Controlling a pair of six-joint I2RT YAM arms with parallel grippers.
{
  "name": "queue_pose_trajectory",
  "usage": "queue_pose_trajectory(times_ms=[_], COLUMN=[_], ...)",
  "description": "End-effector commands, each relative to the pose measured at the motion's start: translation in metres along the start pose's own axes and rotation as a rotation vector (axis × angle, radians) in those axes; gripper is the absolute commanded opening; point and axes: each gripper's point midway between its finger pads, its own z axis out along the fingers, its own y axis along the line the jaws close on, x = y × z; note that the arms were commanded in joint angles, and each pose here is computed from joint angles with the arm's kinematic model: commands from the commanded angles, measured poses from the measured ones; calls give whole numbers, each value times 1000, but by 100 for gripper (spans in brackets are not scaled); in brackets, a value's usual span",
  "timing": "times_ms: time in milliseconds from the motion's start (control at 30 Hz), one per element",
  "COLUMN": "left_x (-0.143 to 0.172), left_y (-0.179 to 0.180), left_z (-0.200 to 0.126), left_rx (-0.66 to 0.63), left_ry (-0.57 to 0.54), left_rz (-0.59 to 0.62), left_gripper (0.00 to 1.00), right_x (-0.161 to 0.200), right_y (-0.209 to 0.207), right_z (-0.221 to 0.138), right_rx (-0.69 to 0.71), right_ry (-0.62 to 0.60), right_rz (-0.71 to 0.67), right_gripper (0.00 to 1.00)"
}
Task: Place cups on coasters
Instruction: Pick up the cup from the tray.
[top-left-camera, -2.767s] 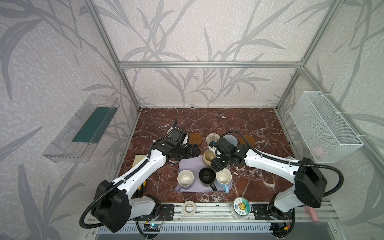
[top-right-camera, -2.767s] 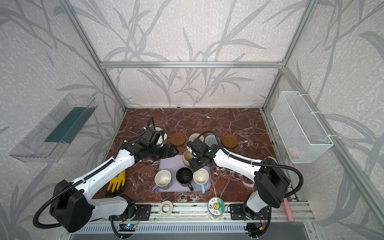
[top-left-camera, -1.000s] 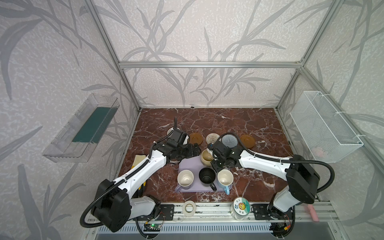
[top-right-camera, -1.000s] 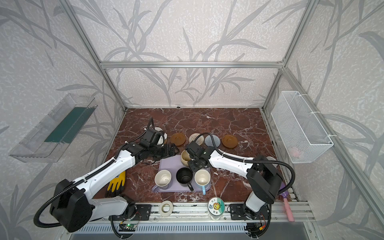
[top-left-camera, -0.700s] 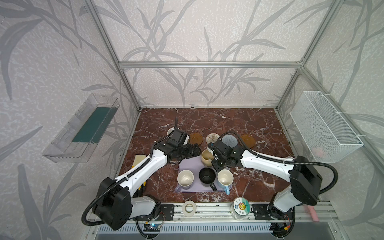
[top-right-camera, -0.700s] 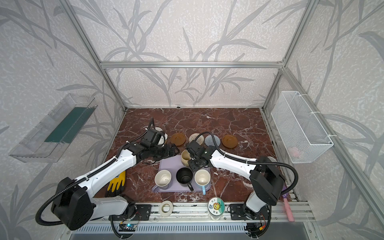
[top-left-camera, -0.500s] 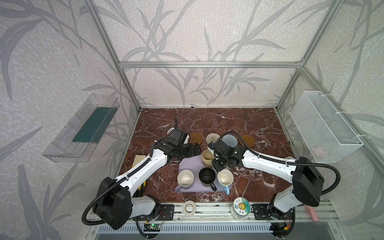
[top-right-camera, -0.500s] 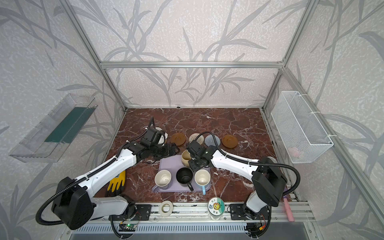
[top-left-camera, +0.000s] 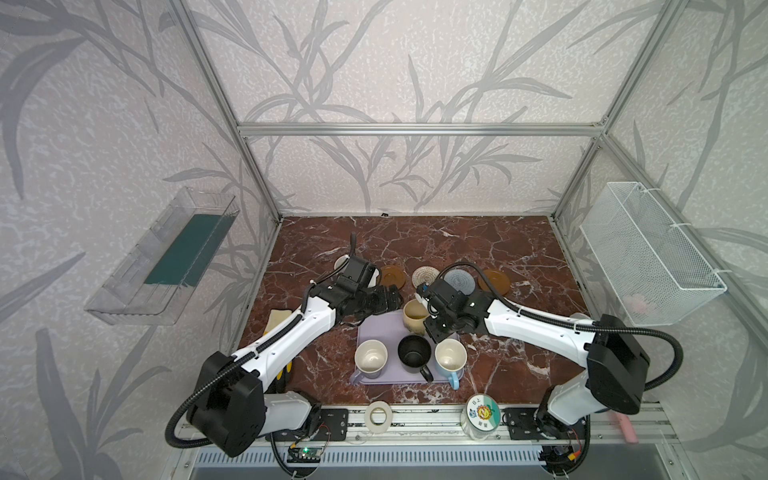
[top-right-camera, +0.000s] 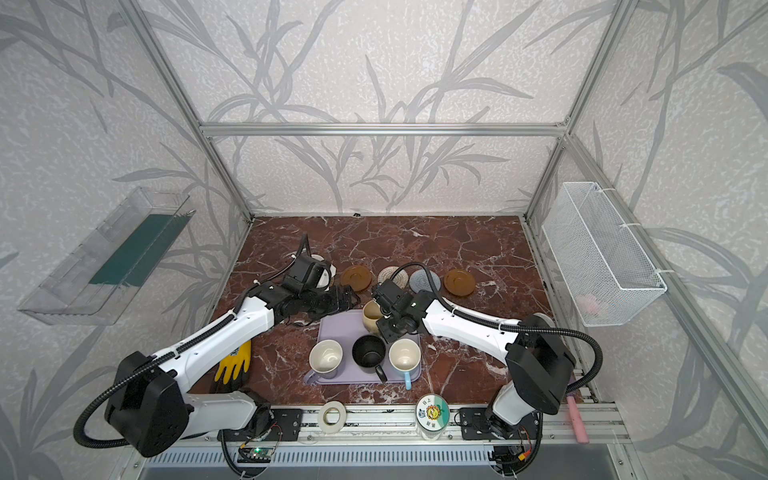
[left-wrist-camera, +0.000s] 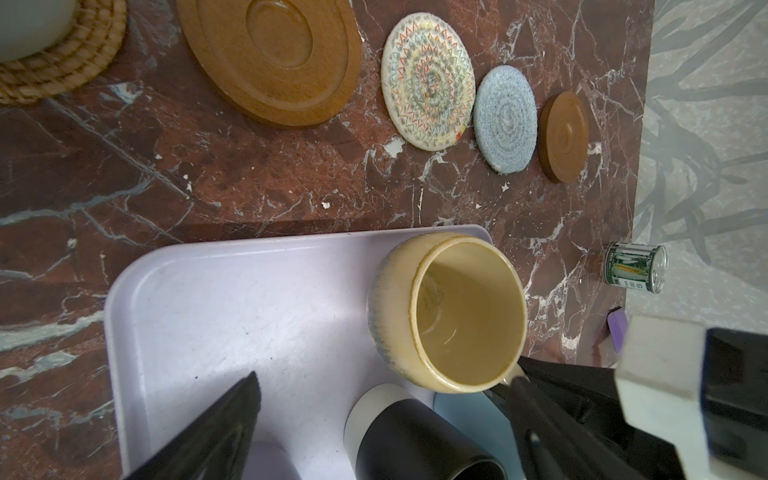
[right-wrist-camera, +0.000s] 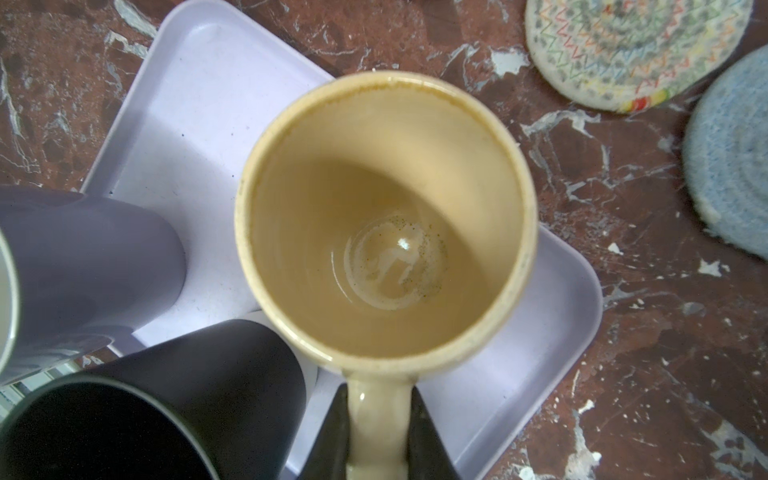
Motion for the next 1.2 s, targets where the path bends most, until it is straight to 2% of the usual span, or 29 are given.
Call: queue_pose_trajectory(times_ms=[0, 967, 1167], left_x=[-4, -1, 0], left_y=[-4, 1, 3], left_z=[0, 7, 8], left_rx=[5, -10, -13], left_ry=[-12, 1, 7], left_rz=[-5, -1, -3], left_gripper=[95, 95, 95], right_x=[-3, -2, -8], right_y=[5, 1, 0], right_z=[3, 28, 27], right_rx=[-4, 31, 43], right_ry=[18, 64, 45], right_rz=[-36, -64, -65], right_gripper=[0, 31, 32])
